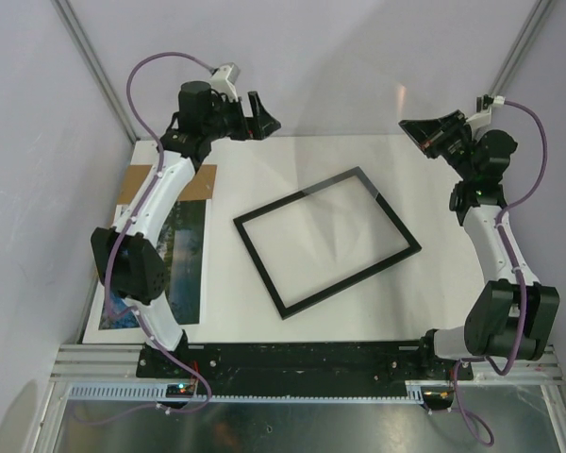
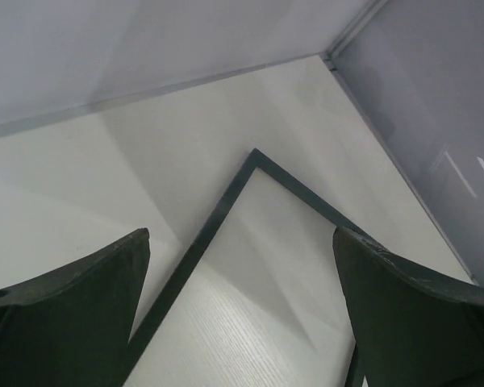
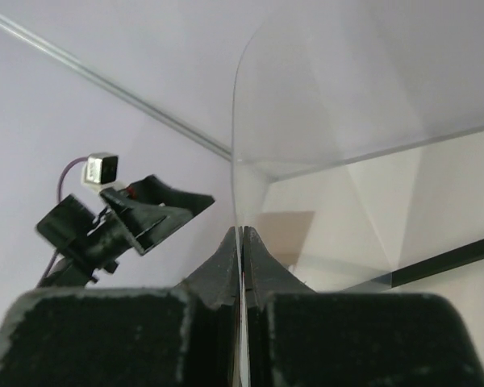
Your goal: Put the photo into the frame
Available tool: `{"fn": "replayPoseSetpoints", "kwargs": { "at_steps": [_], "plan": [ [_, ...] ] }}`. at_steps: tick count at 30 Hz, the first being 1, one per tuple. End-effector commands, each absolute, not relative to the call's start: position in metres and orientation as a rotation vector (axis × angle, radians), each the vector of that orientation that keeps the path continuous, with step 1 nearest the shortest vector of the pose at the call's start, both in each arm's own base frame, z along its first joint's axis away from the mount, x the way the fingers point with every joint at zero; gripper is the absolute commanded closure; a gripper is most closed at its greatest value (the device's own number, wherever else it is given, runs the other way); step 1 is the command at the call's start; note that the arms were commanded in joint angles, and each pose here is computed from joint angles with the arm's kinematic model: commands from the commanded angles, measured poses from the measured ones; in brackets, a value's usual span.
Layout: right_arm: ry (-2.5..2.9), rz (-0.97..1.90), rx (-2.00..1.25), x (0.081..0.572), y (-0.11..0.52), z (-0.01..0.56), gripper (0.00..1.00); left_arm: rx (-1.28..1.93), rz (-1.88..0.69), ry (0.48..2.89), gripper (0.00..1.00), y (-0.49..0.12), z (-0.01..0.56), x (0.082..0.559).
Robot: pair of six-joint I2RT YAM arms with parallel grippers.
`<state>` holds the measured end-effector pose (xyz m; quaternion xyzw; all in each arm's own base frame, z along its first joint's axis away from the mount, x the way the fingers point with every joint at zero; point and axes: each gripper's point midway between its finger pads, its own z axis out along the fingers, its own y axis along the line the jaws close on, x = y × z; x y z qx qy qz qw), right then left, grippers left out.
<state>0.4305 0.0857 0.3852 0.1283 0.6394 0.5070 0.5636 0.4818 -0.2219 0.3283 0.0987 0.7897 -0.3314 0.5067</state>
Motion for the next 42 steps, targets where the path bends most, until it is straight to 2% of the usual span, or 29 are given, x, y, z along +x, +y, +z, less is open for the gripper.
{"fn": "replayPoseSetpoints", "kwargs": {
  "at_steps": [1, 11, 21, 26, 30, 42],
  "plan": [
    [1.488, 1.348, 0.215, 0.401, 0.104, 0.42, 1.0, 0.528, -0.893, 1.729, 0.0, -0.234, 0.36, 0.476],
    [1.468, 1.617, 0.115, 0.369, 0.137, 0.453, 1.0, 0.81, -1.115, 1.602, 0.0, -0.236, 0.355, 0.467],
    [1.493, 1.705, 0.05, 0.359, 0.157, 0.456, 1.0, 0.948, -1.3, 1.536, 0.01, -0.24, 0.354, 0.445],
    [1.501, 1.721, 0.017, 0.361, 0.162, 0.456, 1.0, 1.001, -1.379, 1.516, 0.05, -0.244, 0.351, 0.431],
    [1.496, 1.721, -0.005, 0.365, 0.16, 0.456, 1.0, 1.03, -1.416, 1.499, 0.12, -0.246, 0.354, 0.422],
    [1.434, 1.73, -0.035, 0.389, 0.124, 0.441, 1.0, 1.082, -1.473, 1.486, 0.49, -0.262, 0.357, 0.384]
  ]
}}
